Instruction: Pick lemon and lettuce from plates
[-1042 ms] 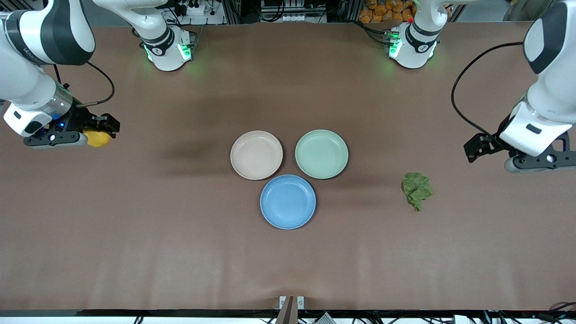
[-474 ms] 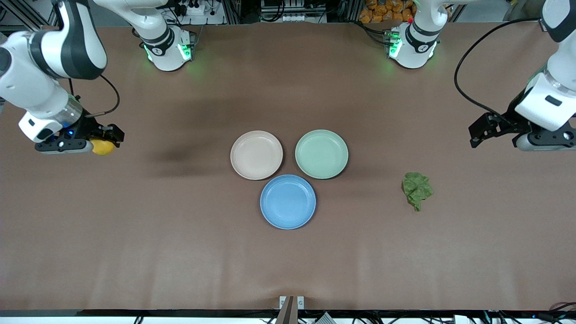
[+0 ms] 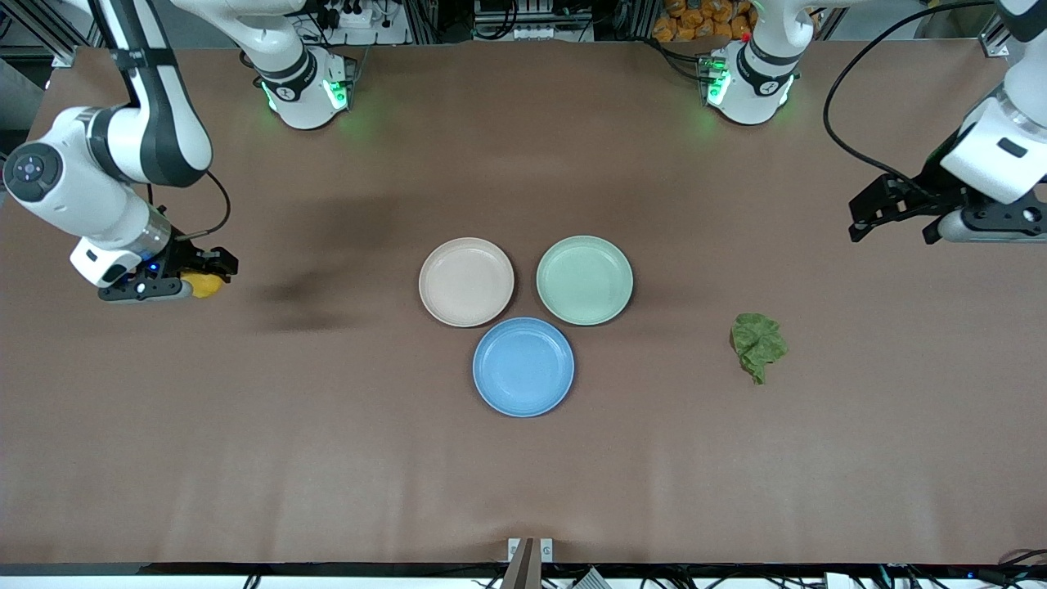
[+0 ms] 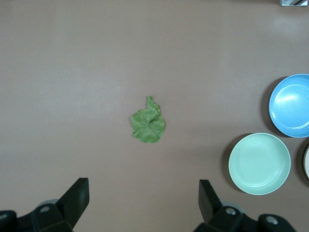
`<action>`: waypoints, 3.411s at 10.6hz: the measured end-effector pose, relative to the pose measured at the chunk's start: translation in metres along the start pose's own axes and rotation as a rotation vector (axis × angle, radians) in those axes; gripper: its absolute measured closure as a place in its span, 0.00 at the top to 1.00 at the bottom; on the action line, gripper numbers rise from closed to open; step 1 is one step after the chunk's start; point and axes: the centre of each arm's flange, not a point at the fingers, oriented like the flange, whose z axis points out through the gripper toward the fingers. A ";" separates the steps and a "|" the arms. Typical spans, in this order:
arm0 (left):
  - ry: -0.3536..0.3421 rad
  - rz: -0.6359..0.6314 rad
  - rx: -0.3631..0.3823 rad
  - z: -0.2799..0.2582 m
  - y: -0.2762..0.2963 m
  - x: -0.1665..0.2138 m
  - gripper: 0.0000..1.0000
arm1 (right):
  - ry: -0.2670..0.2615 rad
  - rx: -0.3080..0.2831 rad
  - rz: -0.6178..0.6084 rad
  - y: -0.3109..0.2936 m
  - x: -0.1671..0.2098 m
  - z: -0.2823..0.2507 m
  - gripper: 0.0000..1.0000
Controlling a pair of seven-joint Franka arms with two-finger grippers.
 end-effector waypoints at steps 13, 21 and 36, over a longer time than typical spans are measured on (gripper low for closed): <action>-0.024 0.010 -0.014 0.001 -0.001 -0.013 1.00 | -0.077 0.003 -0.022 0.018 -0.004 0.159 0.61; -0.035 0.017 0.035 -0.027 -0.005 -0.018 1.00 | -0.117 0.017 -0.027 0.014 0.006 0.166 1.00; -0.050 0.014 0.038 -0.033 -0.006 -0.020 1.00 | -0.198 0.055 0.073 0.011 0.112 -0.070 1.00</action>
